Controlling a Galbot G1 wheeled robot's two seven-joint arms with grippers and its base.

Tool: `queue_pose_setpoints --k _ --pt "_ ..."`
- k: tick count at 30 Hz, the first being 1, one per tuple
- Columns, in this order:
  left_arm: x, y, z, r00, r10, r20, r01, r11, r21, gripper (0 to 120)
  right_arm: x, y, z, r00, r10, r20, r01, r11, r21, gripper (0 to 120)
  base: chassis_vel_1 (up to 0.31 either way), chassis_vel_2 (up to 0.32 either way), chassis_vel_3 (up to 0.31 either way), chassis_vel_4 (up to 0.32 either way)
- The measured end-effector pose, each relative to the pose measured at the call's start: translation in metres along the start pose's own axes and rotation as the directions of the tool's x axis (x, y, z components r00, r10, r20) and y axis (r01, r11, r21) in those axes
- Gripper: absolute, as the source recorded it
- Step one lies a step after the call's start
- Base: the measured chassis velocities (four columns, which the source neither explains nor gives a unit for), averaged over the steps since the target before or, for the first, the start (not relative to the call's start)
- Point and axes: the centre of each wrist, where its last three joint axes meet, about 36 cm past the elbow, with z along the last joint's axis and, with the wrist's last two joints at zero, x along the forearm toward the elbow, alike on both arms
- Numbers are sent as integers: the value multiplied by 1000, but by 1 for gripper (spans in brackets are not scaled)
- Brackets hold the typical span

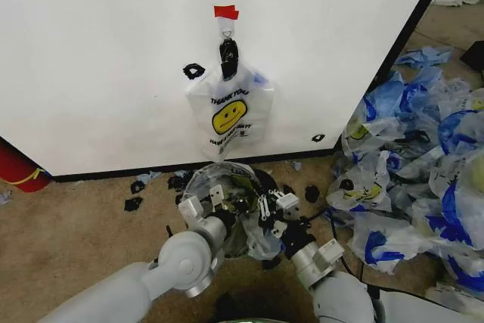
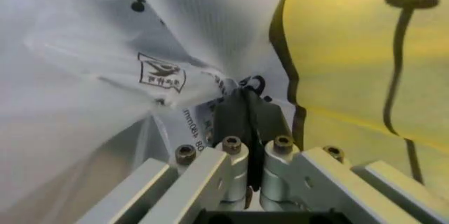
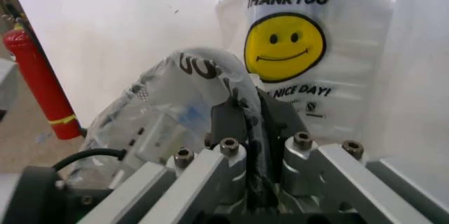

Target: Pick up the garbage bag from the wall and place it over the trash bin.

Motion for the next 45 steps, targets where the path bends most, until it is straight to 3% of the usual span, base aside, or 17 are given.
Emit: queue_pose_setpoints --k 14,29,37,45 --pt "-42 -12 7 1000 -3 -16 2 1000 -12 0 10 -3 -5 1000 -29 -4 29 999 20 1 0 0 0 0" --pt "-84 -6 13 999 -54 -3 54 998 -26 0 14 -3 -1 999 -34 0 34 999 26 1 0 0 0 0" --pt "-64 -12 7 999 -47 2 47 998 -41 0 9 -6 5 1000 -21 5 21 999 34 1 0 0 0 0" --pt "-22 -11 1 998 -57 -16 56 997 -52 0 -9 -15 1 999 5 37 -7 999 43 1 0 0 0 0"
